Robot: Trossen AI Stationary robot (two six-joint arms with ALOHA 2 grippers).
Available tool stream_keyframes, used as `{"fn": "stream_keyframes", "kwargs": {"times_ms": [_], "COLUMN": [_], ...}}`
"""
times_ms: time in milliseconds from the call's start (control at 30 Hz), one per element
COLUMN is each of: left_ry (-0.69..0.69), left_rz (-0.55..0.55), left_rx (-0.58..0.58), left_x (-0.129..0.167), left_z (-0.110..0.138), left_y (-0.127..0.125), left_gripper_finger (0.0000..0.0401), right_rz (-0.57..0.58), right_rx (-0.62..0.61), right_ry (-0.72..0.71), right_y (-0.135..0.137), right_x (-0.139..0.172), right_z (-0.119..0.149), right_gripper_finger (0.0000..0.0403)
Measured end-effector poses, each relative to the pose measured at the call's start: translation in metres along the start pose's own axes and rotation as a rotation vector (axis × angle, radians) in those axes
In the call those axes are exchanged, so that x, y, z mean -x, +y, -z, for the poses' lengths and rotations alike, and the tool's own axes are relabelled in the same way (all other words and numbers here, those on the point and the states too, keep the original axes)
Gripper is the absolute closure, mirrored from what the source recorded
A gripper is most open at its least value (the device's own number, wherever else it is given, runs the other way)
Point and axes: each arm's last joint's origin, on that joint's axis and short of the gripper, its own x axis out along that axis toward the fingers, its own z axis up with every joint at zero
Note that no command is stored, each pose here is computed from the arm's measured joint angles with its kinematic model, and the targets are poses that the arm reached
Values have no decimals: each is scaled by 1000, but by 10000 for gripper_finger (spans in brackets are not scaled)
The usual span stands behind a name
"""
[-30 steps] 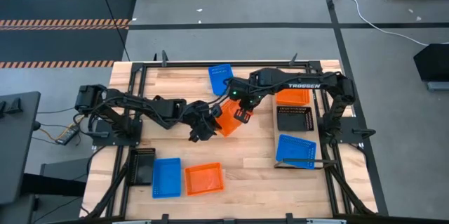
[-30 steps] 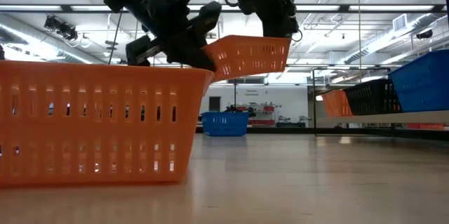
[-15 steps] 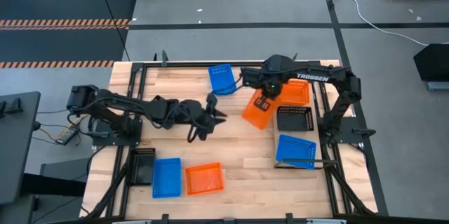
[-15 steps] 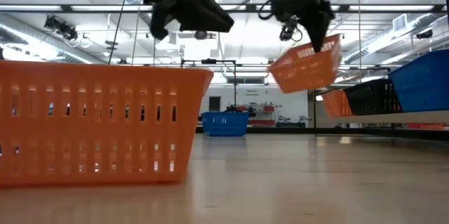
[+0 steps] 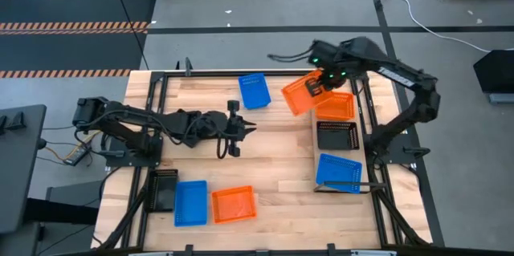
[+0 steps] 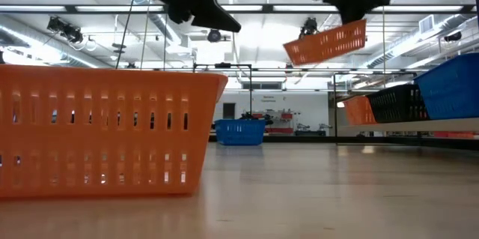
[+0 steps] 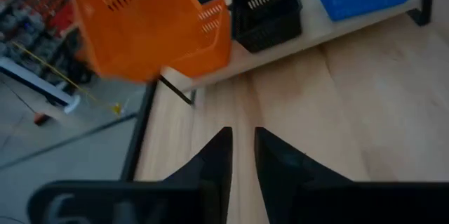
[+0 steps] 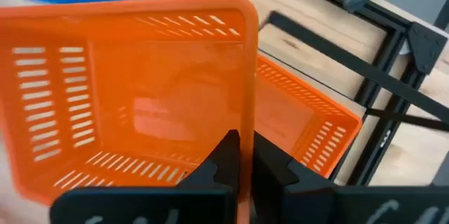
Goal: Stack baskets on shelf by color
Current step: Stack the top orange bin on top of the orange bin on the shelf
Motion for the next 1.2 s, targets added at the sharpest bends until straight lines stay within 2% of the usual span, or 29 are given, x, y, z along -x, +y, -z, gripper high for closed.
{"fn": "stream_keyframes", "kwargs": {"times_ms": [167, 433, 600, 767, 933, 1200], "left_ry": [24, 17, 20, 3, 0, 5], "left_rz": [15, 76, 99, 99, 98, 99], "left_rx": [12, 41, 26, 26, 37, 40], "left_x": [0, 1, 3, 3, 3, 3], "left_z": [2, 2, 1, -1, -1, -1], "left_y": [-2, -6, -12, -13, -13, -13], "left_gripper_finger": [359, 386, 389, 390, 389, 388], "right_rz": [-18, 64, 132, 106, 50, 0], "right_rx": [-90, -165, -270, -374, -450, -443], "right_ry": [-31, 44, 51, -12, -25, -12], "right_y": [-21, -52, -82, -102, -110, -106], "right_x": [10, -17, -32, -38, -48, -76], "right_z": [12, 42, 63, 77, 83, 83], "right_gripper_finger": [390, 381, 390, 386, 371, 389]}}
